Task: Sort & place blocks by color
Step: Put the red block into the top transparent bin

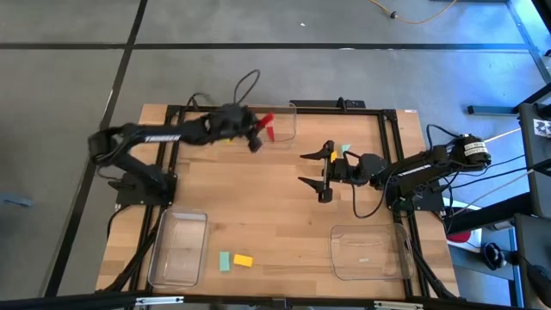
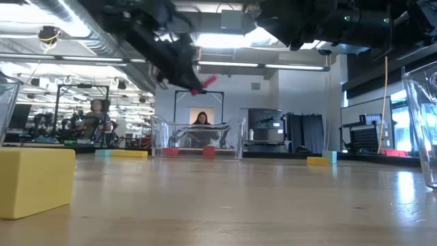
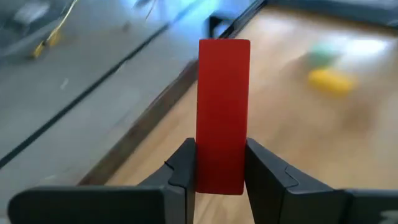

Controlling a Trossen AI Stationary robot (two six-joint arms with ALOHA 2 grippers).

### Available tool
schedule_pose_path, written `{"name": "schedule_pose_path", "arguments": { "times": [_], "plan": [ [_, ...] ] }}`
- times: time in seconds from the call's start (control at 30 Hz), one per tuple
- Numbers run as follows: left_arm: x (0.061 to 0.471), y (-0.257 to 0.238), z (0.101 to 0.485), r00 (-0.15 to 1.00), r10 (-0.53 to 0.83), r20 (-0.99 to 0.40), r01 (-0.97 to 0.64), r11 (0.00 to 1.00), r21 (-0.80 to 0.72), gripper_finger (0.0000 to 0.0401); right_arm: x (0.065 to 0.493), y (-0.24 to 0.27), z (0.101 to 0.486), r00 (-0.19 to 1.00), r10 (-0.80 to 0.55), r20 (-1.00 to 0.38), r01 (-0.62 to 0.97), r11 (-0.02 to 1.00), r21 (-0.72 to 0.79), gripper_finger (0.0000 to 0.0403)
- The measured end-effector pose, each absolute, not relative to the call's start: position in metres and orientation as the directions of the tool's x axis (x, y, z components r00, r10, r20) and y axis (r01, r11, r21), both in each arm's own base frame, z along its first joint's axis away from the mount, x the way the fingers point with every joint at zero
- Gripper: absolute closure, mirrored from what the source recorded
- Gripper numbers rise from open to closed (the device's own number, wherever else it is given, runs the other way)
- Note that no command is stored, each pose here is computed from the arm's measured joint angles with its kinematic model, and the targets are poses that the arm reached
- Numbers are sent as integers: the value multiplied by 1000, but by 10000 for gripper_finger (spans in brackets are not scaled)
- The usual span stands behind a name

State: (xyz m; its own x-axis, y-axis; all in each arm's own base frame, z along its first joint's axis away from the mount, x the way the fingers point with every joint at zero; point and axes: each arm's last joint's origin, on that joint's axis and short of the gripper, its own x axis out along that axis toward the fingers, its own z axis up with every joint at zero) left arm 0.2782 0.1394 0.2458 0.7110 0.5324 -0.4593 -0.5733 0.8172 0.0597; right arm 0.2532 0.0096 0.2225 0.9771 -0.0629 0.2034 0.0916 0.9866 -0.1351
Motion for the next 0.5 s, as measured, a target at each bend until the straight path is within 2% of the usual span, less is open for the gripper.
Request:
{"name": "schedule_pose_path", "arguments": {
  "times": [0.23,0.5],
  "plan": [
    [291,201,210,484,523,-701,-671,736,86,312,253,10,222,977,-63,203,91,987,-132,84],
    [298,211,178,442,468,-765,-666,743,70,307,253,10,222,978,-63,201,91,987,-132,84]
  ]
}}
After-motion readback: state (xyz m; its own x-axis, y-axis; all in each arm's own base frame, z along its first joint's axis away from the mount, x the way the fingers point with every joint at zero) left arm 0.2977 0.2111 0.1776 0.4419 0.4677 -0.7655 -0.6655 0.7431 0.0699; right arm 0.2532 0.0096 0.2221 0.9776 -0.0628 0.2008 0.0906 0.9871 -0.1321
